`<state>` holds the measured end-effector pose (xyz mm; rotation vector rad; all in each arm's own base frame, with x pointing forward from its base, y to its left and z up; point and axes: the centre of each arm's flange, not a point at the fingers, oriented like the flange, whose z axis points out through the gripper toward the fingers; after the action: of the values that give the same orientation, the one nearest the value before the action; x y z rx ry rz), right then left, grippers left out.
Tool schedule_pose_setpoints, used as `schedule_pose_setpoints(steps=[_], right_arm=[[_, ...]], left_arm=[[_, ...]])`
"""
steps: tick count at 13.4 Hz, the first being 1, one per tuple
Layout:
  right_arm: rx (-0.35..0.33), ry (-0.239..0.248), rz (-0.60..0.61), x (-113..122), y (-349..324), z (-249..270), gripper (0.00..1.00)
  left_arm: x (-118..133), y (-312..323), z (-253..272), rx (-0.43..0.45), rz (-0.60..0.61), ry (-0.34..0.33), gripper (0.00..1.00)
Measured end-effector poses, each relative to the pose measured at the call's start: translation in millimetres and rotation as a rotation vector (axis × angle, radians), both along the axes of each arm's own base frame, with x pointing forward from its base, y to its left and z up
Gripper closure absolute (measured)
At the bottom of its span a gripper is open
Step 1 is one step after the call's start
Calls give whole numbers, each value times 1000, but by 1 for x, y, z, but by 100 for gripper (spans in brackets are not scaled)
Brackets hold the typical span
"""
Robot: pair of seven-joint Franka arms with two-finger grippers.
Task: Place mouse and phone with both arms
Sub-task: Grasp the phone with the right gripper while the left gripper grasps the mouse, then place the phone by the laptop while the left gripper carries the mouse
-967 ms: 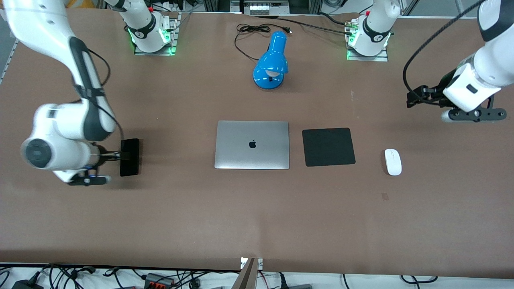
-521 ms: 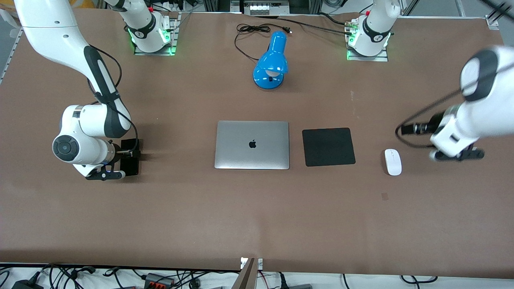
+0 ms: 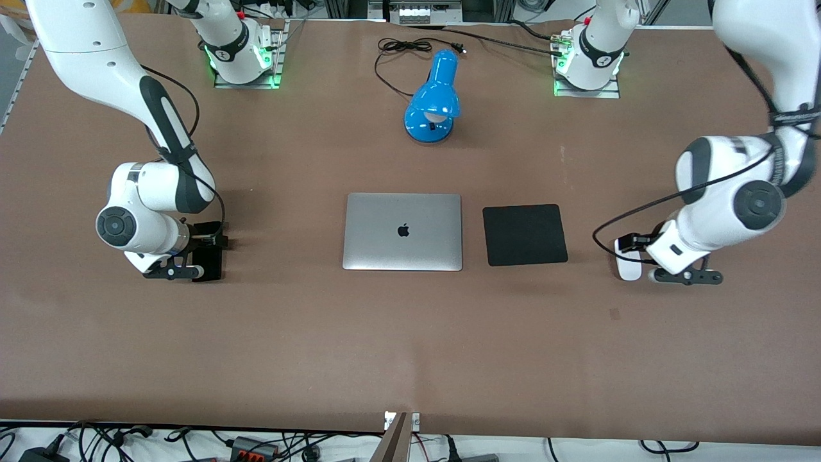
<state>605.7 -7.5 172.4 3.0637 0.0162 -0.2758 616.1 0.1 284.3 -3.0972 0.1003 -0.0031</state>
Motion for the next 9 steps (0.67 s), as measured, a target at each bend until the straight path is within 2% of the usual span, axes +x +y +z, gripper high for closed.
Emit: schedule_pose_setpoints(steps=[1,2,4,7,9], right_arm=[[0,-7,-6,0,-4,0,7],[1,-12,-9,0,-5,0,19],[1,-21,-8,1,-5,1,20],[0,-34,-41,2,5,2,20],[23,-78,-114,9,66,8,20]], left_arm=[[-9,2,-19,-3,-13,-58,0],[-19,3,-35,-6,-18,-111,0],[-39,6,-62,-10,-22,-185,0],[-50,22,-85,-8,-6,-195,0],[-50,28,-92,-7,1,-211,0]])
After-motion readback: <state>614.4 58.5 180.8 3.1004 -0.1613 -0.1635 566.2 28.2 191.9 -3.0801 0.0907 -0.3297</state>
